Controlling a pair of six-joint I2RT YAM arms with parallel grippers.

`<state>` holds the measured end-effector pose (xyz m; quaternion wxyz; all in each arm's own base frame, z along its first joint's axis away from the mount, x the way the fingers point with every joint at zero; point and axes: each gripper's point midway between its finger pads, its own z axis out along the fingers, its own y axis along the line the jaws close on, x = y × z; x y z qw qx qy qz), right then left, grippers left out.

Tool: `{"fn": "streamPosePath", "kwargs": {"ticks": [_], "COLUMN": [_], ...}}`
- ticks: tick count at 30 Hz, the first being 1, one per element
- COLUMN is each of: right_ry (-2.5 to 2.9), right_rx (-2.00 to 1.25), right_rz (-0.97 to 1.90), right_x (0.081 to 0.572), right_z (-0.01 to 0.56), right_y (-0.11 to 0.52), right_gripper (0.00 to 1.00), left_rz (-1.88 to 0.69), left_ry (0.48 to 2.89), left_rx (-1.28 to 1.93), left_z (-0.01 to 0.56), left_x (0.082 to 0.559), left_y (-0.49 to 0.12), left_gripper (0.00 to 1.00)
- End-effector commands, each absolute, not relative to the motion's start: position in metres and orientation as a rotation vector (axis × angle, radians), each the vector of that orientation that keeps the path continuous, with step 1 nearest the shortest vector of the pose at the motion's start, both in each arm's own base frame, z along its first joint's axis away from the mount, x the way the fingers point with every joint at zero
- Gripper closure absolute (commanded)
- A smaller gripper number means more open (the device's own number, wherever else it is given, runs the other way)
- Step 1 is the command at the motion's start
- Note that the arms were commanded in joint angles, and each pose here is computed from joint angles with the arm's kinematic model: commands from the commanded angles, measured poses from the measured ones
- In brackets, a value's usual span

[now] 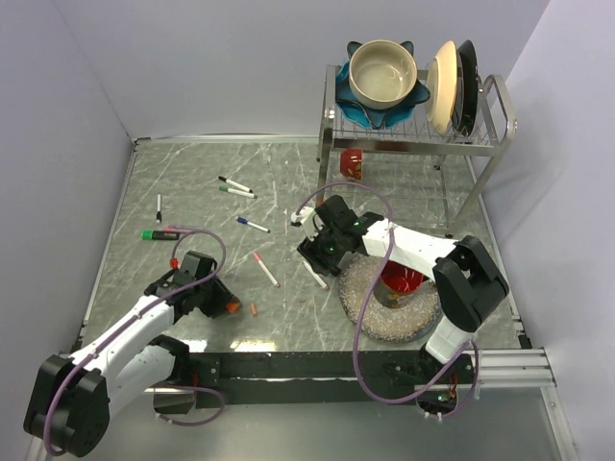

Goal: Open the pen caps

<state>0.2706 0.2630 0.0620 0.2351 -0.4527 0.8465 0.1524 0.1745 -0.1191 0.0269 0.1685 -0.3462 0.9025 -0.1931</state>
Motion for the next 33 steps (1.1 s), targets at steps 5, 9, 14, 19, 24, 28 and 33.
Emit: {"fn": "streamPosePath", "kwargs": {"ticks": [5, 9, 14, 19, 24, 28, 33], "right_ry": [2.207, 2.204, 2.169, 2.116, 2.074, 2.106, 2.218], "right_rx": [-1.339, -1.344, -1.396, -1.450, -1.399, -1.353, -1.285], "right_rz": [0.520, 0.532, 0.608, 0.719, 0.793, 0.737, 0.610], "right_x": [0.263, 0.262, 0.251, 0.237, 0.235, 0.239, 0.260], "right_z": [0.093, 0.094, 0.097, 0.104, 0.116, 0.116, 0.102], "right_y": [0.273, 0.274, 0.278, 0.286, 0.303, 0.328, 0.357], "right_gripper": [0.31, 0.30, 0.30, 0.30, 0.31, 0.32, 0.31], "left_rz": [-0.595, -0.609, -0.658, -0.750, -0.797, -0.792, -0.618], "left_ry": [2.560, 2.572, 2.553, 2.449, 2.341, 2.185, 2.025], "left_rx": [-0.944, -0.945, -0.899, -0.814, -0.691, -0.582, -0.501], "left_z": [0.037, 0.033, 0.045, 0.076, 0.110, 0.151, 0.218], "left_x": [0.179, 0.177, 0.181, 0.192, 0.203, 0.219, 0.235], "left_y": [-0.125, -0.127, -0.132, -0.136, -0.138, -0.132, -0.103], "left_gripper": [0.59, 0.57, 0.46, 0.26, 0.16, 0.04, 0.00]}}
